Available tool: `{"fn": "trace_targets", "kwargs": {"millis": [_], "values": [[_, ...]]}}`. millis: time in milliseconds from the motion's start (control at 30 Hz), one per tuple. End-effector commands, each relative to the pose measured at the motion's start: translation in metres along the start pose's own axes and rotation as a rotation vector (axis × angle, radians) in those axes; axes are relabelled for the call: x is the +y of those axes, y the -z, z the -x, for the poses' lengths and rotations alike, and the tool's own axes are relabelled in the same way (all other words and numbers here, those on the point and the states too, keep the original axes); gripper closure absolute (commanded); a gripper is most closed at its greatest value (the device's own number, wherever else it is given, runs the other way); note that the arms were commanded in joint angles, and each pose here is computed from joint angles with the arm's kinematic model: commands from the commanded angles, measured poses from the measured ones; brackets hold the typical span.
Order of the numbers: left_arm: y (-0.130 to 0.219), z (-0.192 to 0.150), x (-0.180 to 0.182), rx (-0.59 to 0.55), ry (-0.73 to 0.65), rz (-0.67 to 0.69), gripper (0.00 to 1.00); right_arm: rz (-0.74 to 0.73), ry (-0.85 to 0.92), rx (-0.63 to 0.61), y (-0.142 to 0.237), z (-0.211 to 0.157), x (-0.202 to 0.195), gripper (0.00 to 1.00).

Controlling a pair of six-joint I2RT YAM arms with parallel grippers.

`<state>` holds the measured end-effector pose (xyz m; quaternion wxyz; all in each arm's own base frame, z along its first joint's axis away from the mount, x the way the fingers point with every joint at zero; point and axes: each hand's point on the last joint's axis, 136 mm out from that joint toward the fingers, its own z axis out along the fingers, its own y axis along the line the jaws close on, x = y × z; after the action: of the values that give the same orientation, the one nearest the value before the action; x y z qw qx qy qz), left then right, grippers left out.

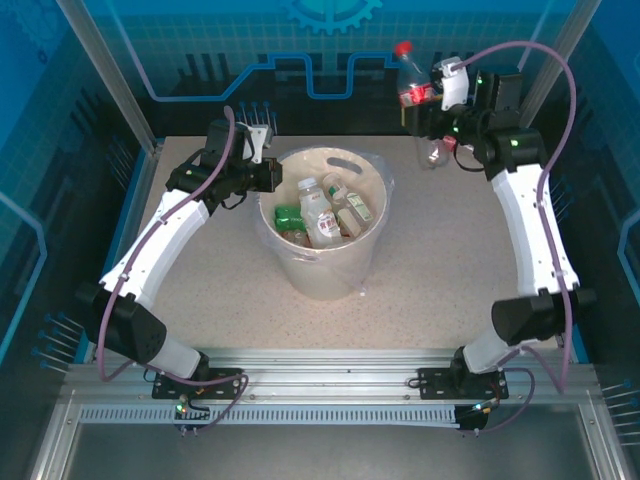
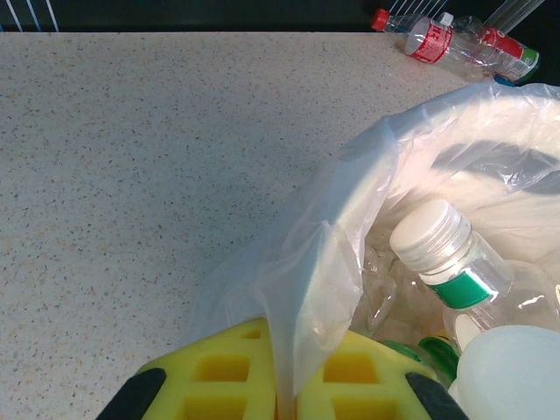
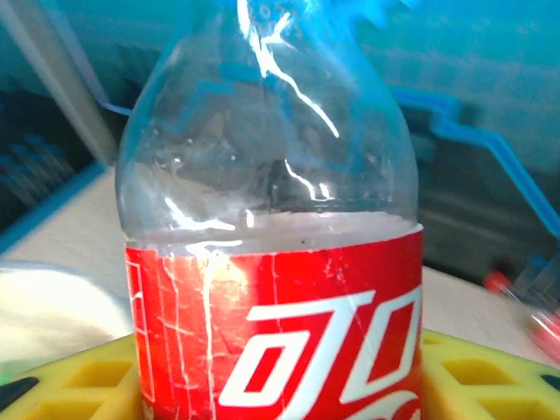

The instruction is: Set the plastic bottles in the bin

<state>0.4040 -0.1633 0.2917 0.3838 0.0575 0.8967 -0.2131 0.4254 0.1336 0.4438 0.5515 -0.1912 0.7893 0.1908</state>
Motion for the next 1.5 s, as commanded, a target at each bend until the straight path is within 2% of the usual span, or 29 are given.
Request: {"fn": "trace_targets", "kwargs": {"millis": [0, 167, 367, 733, 933, 1067, 1233, 1400, 1467], "values": [[-0.006, -0.032, -0.006, 0.112, 0.083, -0.057, 1.0, 0.165, 0.004, -0.044, 0.007, 0.012, 0.053, 0.44], [-0.001, -0.029, -0.007, 0.096, 0.081, -0.059, 1.0, 0.327, 0.03, 0.02, 0.002, -0.003, 0.117, 0.44], [-0.001, -0.029, -0.008, 0.092, 0.086, -0.064, 1.0, 0.42, 0.026, 0.134, -0.021, -0.038, 0.157, 0.44], [0.001, -0.029, -0.008, 0.088, 0.084, -0.063, 1.0, 0.459, -0.023, 0.281, -0.06, -0.095, 0.172, 0.44], [0.001, -0.028, -0.007, 0.085, 0.083, -0.059, 1.0, 0.478, -0.019, 0.346, -0.062, -0.123, 0.174, 0.41], [0.0, -0.029, -0.006, 0.088, 0.082, -0.056, 1.0, 0.466, 0.043, 0.339, -0.052, -0.12, 0.171, 0.36], [0.002, -0.028, -0.007, 0.085, 0.081, -0.057, 1.0, 0.418, 0.13, 0.329, -0.039, -0.103, 0.164, 0.22], [0.003, -0.027, -0.007, 0.083, 0.076, -0.054, 1.0, 0.329, 0.172, 0.299, -0.033, -0.086, 0.151, 0.21], [0.003, -0.028, -0.006, 0.085, 0.077, -0.053, 1.0, 0.338, 0.172, 0.291, -0.034, -0.083, 0.156, 0.25]]}}
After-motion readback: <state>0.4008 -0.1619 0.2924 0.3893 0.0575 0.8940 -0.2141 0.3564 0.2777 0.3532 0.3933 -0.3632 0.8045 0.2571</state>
